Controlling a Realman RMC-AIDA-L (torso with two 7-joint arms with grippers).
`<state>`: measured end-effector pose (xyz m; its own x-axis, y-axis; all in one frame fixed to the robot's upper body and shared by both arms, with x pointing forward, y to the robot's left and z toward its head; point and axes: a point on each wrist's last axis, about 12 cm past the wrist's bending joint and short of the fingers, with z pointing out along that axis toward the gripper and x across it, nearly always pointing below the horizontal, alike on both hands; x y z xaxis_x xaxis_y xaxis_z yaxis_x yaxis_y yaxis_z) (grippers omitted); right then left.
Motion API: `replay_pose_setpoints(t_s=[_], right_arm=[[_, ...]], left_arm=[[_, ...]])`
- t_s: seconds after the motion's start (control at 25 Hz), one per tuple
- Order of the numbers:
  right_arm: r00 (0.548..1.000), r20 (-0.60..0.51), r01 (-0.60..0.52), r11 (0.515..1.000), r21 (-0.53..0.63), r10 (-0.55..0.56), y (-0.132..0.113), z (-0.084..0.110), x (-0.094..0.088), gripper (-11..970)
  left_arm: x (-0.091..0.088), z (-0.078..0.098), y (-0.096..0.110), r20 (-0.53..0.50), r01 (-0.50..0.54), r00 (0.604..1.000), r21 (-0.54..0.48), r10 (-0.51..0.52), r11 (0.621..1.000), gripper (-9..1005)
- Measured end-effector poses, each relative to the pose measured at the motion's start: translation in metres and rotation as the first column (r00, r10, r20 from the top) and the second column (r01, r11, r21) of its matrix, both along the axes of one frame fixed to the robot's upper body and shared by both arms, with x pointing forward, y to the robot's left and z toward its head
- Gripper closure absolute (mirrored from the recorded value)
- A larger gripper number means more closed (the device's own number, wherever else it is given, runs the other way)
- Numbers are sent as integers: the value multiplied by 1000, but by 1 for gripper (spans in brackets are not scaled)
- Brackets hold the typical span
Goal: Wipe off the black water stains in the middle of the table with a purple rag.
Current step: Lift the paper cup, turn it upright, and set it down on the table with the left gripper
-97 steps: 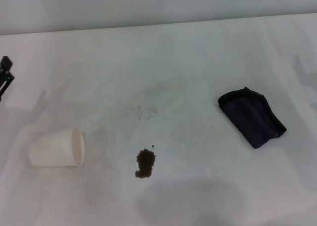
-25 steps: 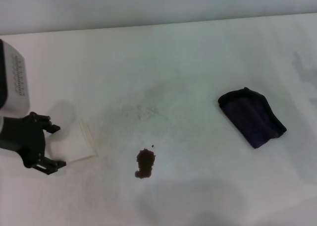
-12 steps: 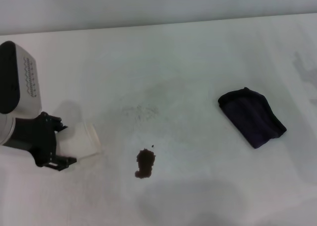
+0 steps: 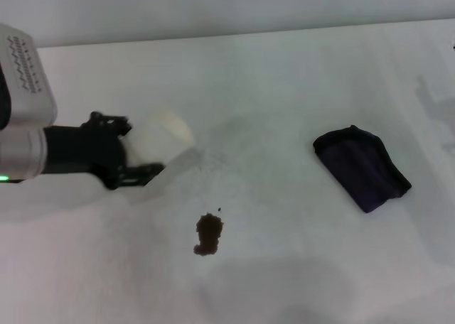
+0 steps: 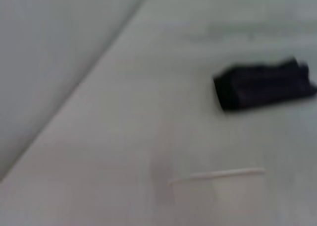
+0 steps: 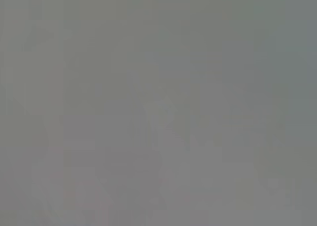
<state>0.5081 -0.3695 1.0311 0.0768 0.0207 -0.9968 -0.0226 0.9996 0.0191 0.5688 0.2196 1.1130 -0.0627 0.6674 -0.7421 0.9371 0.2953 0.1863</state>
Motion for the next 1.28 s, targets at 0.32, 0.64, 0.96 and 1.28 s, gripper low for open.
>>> replay_pose_setpoints(t_s=[0.32, 0.64, 0.96, 1.28], right_arm=[[1000, -2, -18, 1000, -5, 18, 3, 0, 1, 164], [1000, -8, -30, 1000, -7, 30, 5, -1, 0, 165], [1000, -16, -26, 1000, 0, 26, 4, -4, -3, 164], [999, -23, -38, 999, -2, 38, 6, -5, -4, 166]], left_arm=[[-1, -22, -9, -44, -85, 996, -274, 76, 958, 361], [-26, -56, 12, -13, -152, 987, -379, 159, 913, 405], [-46, -80, 26, -39, -224, 973, -397, 228, 890, 410], [-60, -102, 31, -89, -270, 963, -354, 256, 895, 419]])
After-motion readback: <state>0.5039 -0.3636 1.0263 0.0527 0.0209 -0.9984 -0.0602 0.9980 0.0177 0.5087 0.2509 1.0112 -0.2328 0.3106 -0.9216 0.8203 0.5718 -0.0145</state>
